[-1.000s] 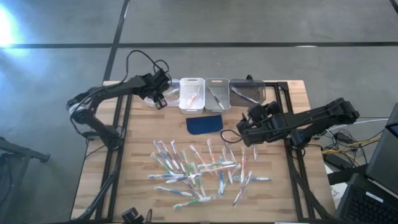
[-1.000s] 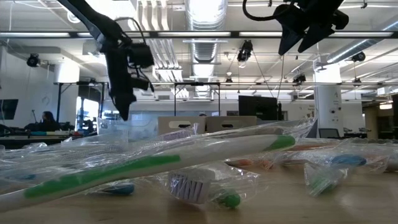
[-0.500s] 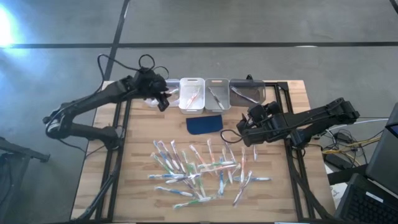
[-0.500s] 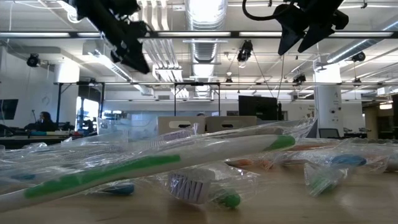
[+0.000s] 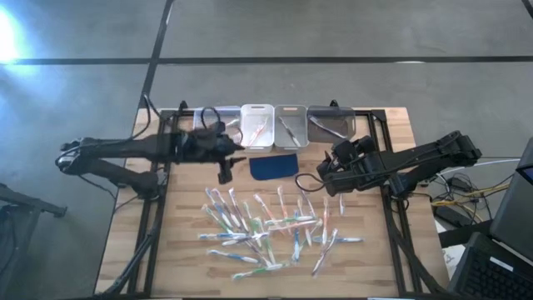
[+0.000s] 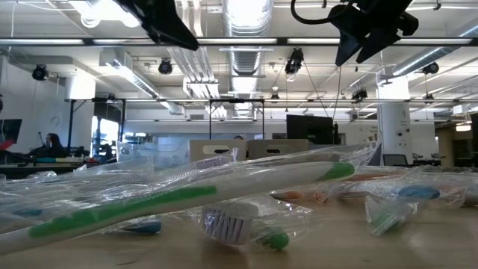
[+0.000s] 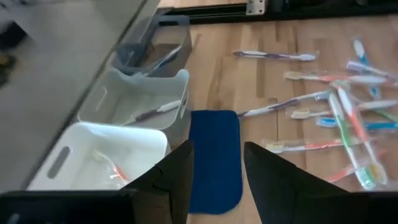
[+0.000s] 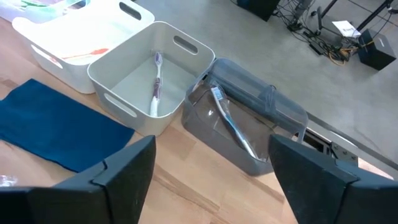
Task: Pick & Place Toothbrushes
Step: Put the blue toothbrush into the transparent black bin
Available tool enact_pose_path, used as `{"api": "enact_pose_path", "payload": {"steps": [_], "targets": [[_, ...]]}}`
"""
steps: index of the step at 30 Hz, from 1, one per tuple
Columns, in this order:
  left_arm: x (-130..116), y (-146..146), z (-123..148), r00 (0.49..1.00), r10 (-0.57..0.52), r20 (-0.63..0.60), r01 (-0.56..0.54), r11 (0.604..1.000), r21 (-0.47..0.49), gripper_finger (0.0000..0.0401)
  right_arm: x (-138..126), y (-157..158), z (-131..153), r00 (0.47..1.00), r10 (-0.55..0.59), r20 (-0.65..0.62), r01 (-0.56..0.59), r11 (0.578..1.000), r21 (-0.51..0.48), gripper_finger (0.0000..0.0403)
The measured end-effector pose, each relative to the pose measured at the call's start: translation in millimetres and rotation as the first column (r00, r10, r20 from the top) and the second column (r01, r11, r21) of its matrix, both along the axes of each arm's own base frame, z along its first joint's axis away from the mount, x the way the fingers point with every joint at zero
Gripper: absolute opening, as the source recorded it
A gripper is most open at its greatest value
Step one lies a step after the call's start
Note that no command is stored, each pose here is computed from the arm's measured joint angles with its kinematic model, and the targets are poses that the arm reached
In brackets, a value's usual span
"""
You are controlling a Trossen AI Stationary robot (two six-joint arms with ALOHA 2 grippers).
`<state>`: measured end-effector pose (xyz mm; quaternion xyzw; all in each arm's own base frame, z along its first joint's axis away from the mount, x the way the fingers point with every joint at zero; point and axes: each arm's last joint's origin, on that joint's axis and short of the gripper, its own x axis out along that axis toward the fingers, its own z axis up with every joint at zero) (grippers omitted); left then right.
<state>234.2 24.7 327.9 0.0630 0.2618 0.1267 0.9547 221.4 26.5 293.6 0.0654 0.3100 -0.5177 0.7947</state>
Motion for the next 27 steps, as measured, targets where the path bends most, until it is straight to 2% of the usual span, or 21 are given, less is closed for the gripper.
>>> {"api": "enact_pose_path", "payload": {"steps": [4,8,18,27], "targets": [[0.6,-20.9,0.3,1.0,-0.013,-0.003,0.014,0.999,0.052,0.0147,0.0,0.0,0.0,1.0,0.0,0.0,0.0,1.0,0.0,0.0288],[-0.2,-34.2,-0.9,0.998,-0.068,-0.016,0.069,0.997,0.046,0.0147,0.0,0.1,0.0,1.0,0.0,0.0,0.0,1.0,0.001,0.0278],[-1.7,-48.3,-3.1,0.993,-0.114,-0.02,0.114,0.993,0.017,0.0147,0.1,0.1,0.0,1.0,-0.001,0.003,0.001,1.0,0.003,0.0251],[-7.5,-55.6,-31.4,0.985,-0.166,0.047,0.165,0.986,0.027,0.0147,0.4,0.2,0.0,1.0,-0.002,0.007,0.002,1.0,0.004,0.0229]]}}
